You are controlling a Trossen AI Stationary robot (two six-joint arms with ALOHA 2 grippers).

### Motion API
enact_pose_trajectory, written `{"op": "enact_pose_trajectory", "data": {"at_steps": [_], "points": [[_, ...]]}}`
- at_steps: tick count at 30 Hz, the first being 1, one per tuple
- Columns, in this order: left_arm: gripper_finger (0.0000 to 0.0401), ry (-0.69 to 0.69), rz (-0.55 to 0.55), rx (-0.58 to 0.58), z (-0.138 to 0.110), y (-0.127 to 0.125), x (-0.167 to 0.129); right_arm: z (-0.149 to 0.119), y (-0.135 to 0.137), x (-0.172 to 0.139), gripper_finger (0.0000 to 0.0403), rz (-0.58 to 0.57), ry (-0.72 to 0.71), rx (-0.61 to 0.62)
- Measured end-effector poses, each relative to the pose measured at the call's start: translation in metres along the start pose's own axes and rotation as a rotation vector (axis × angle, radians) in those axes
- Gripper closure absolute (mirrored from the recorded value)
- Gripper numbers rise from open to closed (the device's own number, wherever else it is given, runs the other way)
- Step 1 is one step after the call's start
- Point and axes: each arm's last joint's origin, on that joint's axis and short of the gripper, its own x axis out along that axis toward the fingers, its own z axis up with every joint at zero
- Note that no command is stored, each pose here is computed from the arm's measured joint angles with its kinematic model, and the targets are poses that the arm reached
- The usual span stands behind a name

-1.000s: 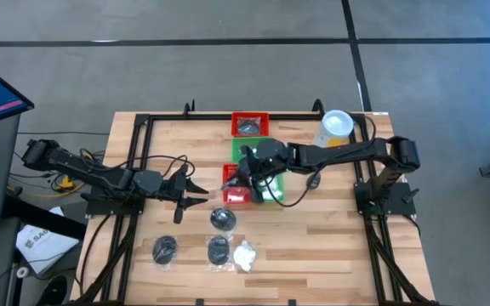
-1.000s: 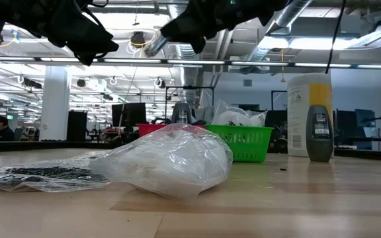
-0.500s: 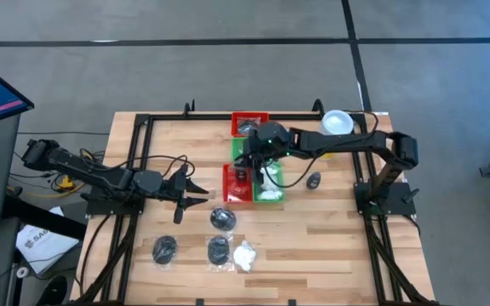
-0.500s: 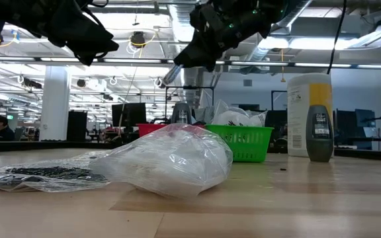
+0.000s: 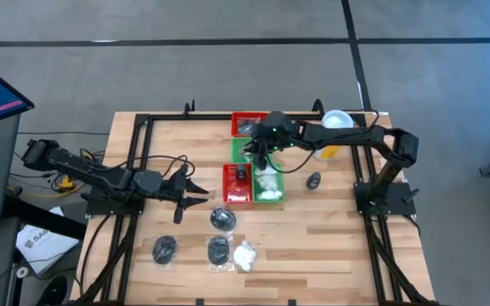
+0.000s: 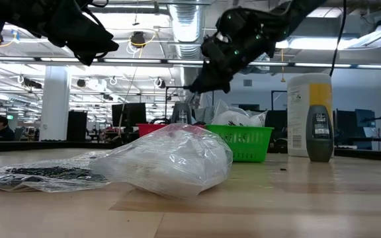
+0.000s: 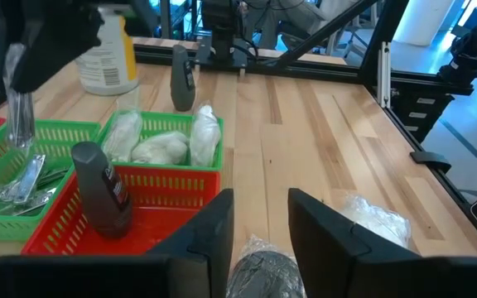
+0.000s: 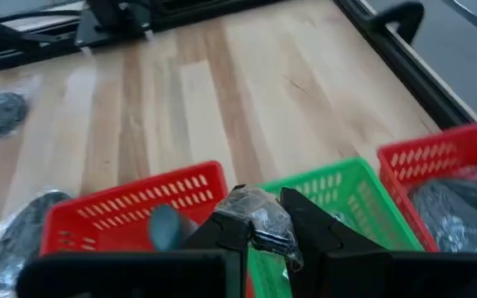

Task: Pick & Place Travel size toiletries
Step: Put the silver nail cutter into the top green bin

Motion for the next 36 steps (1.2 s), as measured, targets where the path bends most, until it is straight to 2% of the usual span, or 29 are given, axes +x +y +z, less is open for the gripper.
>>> {"op": "enact_pose_trajectory", "data": {"at_steps": [16, 36], "points": [[0.0297, -0.006, -0.001, -0.002, 0.001, 0.0, 0.0, -0.035, -0.039, 0.0, 0.0366, -0.08, -0.074, 0.114], [0.0297, -0.007, -0.001, -0.002, 0.001, 0.0, 0.0, -0.036, -0.04, 0.0, 0.0339, -0.082, -0.086, 0.123]]}}
